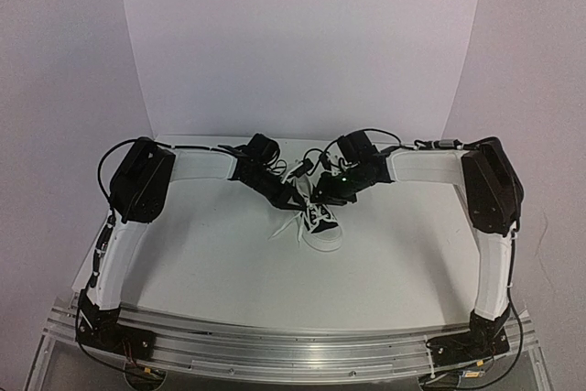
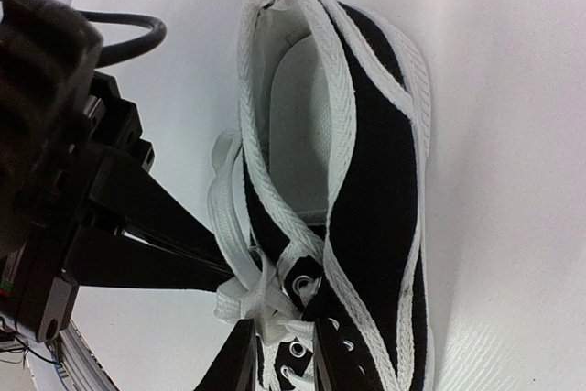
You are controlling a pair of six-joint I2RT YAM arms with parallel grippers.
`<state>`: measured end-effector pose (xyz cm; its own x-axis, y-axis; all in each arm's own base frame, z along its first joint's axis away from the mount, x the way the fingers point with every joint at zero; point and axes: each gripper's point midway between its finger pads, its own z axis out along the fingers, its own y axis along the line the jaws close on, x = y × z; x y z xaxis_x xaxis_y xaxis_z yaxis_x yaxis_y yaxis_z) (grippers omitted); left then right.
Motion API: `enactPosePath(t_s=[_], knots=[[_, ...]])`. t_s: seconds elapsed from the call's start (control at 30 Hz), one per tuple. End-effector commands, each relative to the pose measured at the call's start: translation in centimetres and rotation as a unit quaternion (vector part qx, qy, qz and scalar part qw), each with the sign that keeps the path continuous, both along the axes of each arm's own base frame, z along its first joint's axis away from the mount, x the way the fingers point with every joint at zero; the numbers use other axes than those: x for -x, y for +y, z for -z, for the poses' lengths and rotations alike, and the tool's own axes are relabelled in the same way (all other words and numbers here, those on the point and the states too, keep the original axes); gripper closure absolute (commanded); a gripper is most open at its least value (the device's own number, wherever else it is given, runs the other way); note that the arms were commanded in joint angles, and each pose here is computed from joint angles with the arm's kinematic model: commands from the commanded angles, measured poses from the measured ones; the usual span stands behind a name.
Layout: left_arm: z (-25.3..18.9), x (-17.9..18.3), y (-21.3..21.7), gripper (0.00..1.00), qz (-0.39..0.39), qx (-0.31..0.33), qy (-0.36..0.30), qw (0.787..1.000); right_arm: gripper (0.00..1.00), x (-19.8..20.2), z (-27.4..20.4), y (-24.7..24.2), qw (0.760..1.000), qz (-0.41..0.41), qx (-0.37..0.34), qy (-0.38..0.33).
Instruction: Tie the shoes
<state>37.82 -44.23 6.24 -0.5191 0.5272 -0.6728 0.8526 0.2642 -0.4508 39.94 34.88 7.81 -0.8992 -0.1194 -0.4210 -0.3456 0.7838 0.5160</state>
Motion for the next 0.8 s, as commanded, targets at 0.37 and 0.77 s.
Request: enactPosePath(t_s=[0.37, 0.77], knots=[[0.7, 0.5, -0.9, 1.00, 0.009, 0.005, -0.009, 1.000, 0.80, -1.3, -2.8, -1.1, 0.999, 0.038, -0.006, -0.034], [0.7, 0.5, -0.9, 1.00, 0.010, 0.004, -0.012, 1.000, 0.80, -1.0, -0.2, -1.3, 0.999, 0.044, 0.006, -0.012]])
